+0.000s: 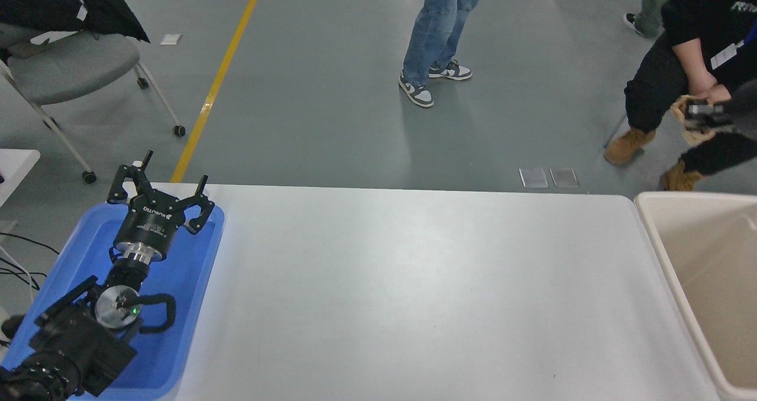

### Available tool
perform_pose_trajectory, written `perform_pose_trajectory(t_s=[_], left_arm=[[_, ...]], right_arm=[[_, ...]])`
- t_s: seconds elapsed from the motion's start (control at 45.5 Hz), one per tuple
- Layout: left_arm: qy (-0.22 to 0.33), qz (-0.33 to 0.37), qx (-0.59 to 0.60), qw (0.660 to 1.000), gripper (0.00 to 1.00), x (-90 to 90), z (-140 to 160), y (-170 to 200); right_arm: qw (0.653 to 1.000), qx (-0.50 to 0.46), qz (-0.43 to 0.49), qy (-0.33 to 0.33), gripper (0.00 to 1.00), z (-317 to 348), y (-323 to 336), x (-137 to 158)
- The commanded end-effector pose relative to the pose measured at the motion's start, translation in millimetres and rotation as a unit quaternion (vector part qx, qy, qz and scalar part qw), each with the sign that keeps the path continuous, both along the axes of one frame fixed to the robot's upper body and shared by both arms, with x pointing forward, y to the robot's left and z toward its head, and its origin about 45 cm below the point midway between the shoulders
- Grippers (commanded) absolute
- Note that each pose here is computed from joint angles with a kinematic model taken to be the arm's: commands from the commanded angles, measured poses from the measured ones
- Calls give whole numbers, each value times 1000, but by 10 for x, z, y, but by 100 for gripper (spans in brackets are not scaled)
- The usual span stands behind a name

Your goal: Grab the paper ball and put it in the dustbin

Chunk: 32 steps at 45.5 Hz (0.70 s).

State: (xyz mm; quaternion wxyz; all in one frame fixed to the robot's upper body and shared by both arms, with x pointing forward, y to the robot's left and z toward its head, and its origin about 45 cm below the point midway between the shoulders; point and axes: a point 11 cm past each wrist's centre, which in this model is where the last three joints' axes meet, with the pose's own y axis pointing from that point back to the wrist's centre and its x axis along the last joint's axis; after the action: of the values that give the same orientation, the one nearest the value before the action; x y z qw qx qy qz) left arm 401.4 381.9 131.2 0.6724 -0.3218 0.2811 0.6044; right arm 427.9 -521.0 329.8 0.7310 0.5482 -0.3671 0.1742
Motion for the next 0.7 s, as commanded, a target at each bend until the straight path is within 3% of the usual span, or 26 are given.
perform_pose_trajectory(t_s=[0.0,0.22,0.681], left_arm=[[0,0,0,1000,100,0,0,1],[0,0,0,1000,100,0,0,1],[0,0,0,1000,100,0,0,1]], right_arm=[[994,-47,-82,-53,0,-229,-758,-240],[982,-69,-141,-101,0,-823,-1205,-673],[969,-32,-208,-128,0,-2194,-955,-1434]])
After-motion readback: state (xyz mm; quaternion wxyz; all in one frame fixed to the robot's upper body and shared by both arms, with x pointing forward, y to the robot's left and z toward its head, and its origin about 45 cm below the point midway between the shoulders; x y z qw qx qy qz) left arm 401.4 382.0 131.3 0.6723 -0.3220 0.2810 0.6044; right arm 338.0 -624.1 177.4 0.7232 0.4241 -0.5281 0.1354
